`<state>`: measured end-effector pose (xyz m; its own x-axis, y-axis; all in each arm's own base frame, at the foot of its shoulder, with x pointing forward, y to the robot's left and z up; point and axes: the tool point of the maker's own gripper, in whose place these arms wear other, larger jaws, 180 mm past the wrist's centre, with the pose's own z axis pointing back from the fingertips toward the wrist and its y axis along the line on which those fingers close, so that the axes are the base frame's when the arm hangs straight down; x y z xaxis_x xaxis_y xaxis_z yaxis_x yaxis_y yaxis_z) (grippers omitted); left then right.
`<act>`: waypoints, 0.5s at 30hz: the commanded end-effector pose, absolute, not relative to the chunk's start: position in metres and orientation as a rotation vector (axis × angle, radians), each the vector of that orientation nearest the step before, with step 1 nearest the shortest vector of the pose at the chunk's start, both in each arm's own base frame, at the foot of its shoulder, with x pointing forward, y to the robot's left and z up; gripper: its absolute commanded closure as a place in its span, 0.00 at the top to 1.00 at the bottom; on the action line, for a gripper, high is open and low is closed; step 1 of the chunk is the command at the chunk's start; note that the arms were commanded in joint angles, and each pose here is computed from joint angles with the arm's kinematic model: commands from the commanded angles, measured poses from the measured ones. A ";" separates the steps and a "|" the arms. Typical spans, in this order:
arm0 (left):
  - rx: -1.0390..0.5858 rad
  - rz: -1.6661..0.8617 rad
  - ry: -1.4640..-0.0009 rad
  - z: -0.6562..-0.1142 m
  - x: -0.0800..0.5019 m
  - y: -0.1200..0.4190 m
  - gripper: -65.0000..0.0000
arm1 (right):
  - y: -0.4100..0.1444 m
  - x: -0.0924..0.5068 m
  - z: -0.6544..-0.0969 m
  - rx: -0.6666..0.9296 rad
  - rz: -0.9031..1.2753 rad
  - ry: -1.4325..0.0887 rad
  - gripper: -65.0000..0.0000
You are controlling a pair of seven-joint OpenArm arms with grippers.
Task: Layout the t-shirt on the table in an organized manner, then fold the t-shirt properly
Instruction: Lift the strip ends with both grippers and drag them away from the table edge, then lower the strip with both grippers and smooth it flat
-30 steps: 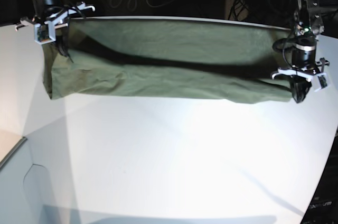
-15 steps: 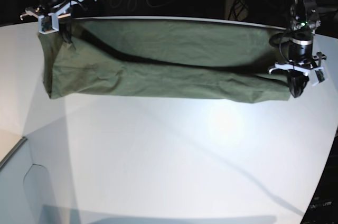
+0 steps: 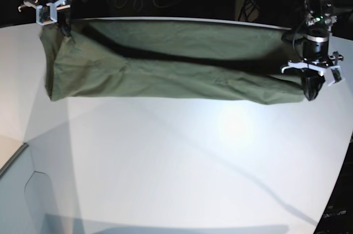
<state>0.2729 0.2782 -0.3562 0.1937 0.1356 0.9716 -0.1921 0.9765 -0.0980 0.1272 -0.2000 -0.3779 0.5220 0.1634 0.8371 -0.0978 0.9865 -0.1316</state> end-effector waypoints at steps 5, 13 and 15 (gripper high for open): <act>0.086 0.233 -1.379 -0.349 0.267 0.294 0.00 | -0.199 0.127 -0.374 -0.055 0.149 -1.038 0.00; 0.115 0.283 -1.277 -0.388 0.251 0.310 0.00 | -0.197 0.123 -0.382 -0.038 0.138 -1.020 0.00; 0.118 0.289 -1.279 -0.388 0.254 0.311 0.00 | -0.197 0.122 -0.383 -0.038 0.138 -1.017 0.00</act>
